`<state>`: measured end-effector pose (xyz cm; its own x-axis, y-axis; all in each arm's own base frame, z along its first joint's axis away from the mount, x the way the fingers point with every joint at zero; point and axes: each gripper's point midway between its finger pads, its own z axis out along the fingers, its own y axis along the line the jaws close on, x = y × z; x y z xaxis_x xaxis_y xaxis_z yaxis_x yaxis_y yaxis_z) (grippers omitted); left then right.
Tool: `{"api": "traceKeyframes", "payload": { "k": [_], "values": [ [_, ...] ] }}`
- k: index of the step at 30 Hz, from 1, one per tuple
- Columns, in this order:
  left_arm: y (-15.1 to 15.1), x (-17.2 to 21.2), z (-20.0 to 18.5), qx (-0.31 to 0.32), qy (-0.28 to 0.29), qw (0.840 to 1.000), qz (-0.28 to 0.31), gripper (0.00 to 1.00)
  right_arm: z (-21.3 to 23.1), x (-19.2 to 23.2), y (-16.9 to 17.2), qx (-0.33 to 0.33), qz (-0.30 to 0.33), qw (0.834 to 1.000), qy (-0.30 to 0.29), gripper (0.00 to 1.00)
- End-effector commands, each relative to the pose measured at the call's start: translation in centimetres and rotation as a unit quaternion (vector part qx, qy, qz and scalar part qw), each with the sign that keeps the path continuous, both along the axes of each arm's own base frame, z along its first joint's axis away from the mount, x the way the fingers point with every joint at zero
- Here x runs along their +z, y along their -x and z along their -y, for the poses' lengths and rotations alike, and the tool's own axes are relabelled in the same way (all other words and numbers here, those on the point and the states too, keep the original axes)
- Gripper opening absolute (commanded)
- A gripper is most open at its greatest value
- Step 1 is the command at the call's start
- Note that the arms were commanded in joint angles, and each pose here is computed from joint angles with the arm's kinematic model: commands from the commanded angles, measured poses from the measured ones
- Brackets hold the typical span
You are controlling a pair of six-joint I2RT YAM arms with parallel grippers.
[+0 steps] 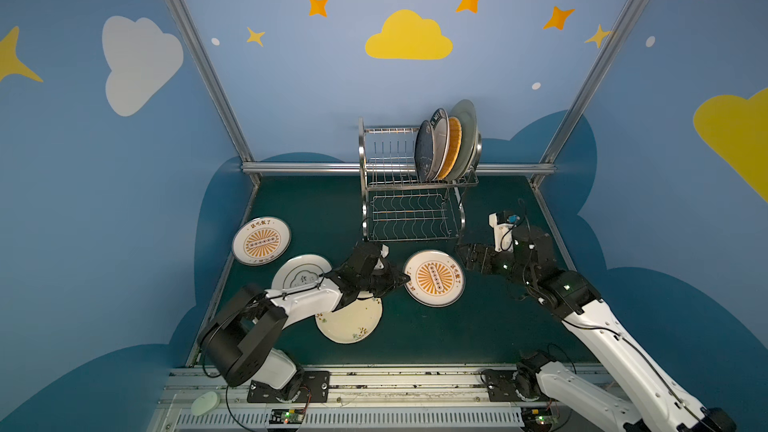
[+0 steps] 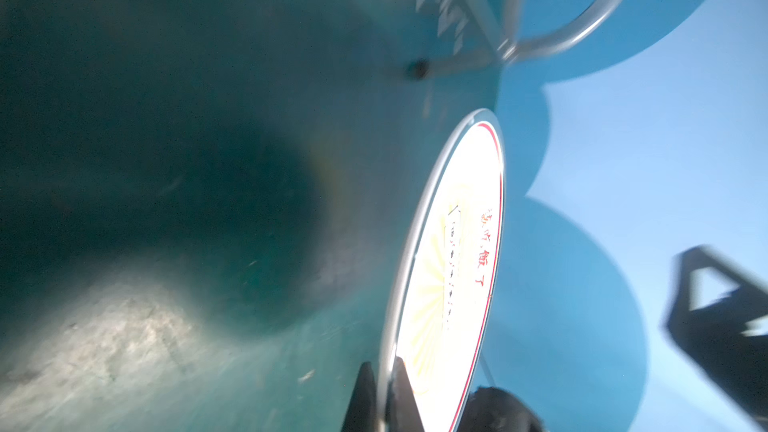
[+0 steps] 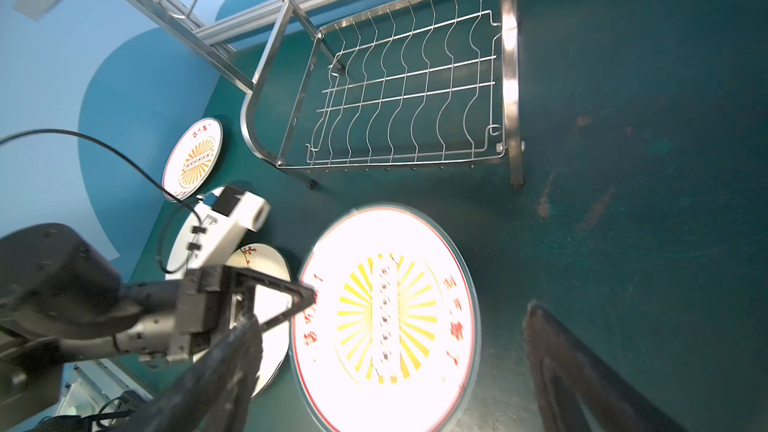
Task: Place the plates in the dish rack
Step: 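Grip the sunburst plate's rim with the left gripper and tilt it upright, then lift the sunburst plate toward the right gripper while the right reaches to grip it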
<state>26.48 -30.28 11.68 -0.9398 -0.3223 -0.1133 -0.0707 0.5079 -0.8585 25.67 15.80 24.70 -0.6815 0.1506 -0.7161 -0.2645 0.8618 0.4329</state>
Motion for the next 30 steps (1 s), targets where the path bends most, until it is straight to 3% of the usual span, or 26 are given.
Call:
{"api": "traceKeyframes", "payload": {
  "k": [1,12,20,30],
  "values": [
    [-1.5,3.5,-1.6,0.069,0.034,0.997,0.011,0.04,0.1,0.6,1.0,-0.004,-0.010,1.000,-0.024,0.96],
    [-2.6,10.2,-6.4,0.191,0.118,0.973,0.054,0.04,-4.5,1.4,1.2,0.052,-0.043,0.987,-0.148,0.94],
    [-3.0,11.9,-7.4,0.228,0.156,0.959,0.057,0.04,-9.0,1.5,0.5,0.081,-0.029,0.980,-0.180,0.88],
    [-2.9,12.0,-7.7,0.238,0.166,0.956,0.056,0.04,-11.8,0.5,-1.1,0.052,-0.047,0.977,-0.203,0.59]
  ]
}}
